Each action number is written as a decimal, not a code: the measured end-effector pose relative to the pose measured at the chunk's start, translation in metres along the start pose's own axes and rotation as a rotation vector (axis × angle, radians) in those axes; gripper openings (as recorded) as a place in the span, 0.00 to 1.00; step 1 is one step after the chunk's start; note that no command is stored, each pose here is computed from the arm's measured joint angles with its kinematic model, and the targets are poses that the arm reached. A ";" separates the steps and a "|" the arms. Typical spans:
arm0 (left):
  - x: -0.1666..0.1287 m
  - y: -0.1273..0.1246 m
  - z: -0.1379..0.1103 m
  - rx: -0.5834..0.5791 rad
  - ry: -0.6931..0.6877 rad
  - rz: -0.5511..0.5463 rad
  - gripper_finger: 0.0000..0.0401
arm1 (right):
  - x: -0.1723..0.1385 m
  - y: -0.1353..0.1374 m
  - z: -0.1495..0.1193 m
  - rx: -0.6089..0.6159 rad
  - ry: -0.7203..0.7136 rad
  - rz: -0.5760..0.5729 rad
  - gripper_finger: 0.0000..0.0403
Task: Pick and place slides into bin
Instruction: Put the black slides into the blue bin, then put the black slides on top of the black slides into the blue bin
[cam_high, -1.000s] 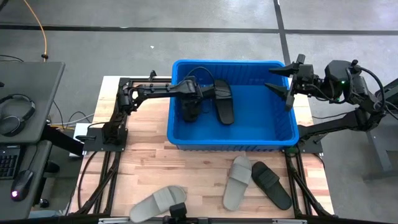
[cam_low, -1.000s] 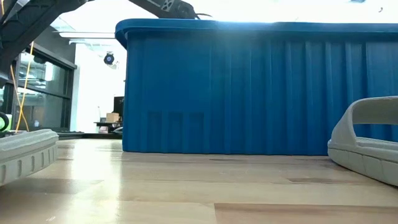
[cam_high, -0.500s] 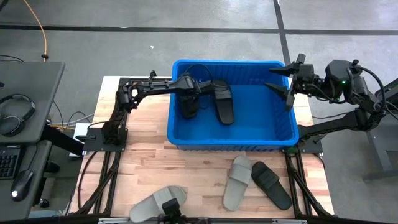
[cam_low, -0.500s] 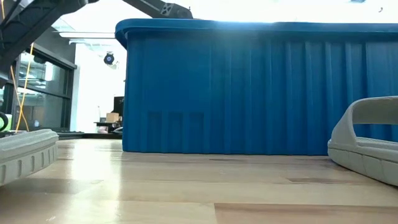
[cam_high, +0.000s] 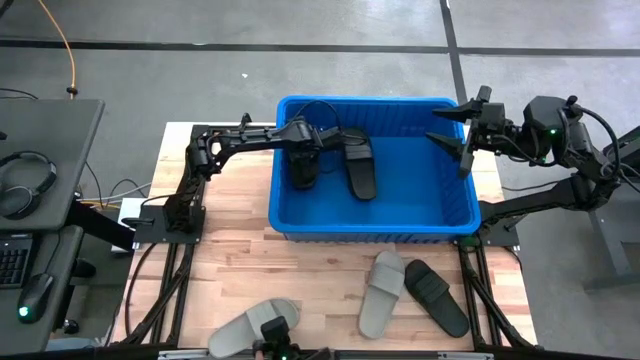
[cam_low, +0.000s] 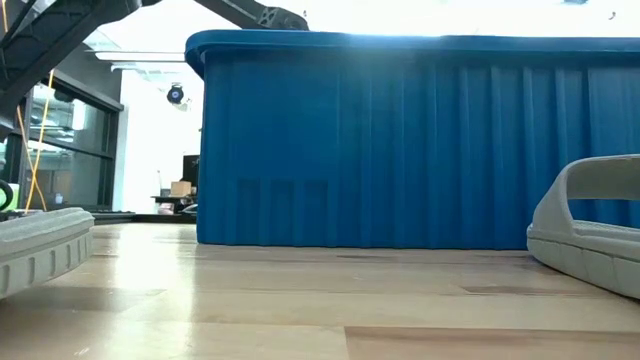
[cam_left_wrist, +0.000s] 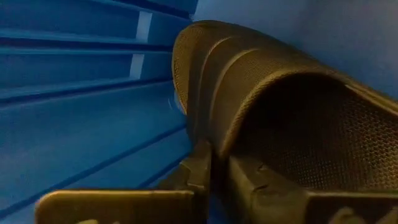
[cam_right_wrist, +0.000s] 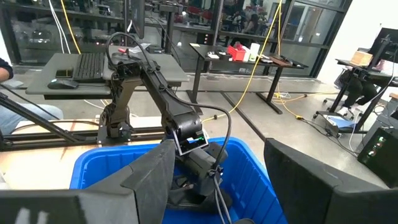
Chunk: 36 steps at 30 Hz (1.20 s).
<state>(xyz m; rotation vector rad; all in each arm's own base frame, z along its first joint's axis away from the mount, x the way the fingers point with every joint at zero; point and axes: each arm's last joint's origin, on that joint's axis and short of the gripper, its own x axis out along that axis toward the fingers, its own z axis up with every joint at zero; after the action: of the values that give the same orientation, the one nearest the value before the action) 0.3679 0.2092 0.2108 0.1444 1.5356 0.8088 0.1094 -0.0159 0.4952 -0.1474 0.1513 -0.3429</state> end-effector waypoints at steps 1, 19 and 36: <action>0.000 0.000 0.000 0.000 -0.001 0.000 0.09 | 0.000 0.000 0.000 0.000 0.000 0.000 0.59; -0.001 -0.004 -0.003 -0.026 0.021 -0.115 0.55 | 0.000 0.000 0.000 0.003 0.001 0.004 0.59; -0.074 0.039 0.002 -0.109 -0.017 -0.326 0.57 | -0.022 -0.004 -0.005 0.062 0.000 0.050 0.59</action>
<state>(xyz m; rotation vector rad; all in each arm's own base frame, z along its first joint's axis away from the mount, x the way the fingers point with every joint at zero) 0.3675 0.1988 0.2934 -0.1751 1.4469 0.6266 0.0862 -0.0129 0.4937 -0.0825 0.1437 -0.2974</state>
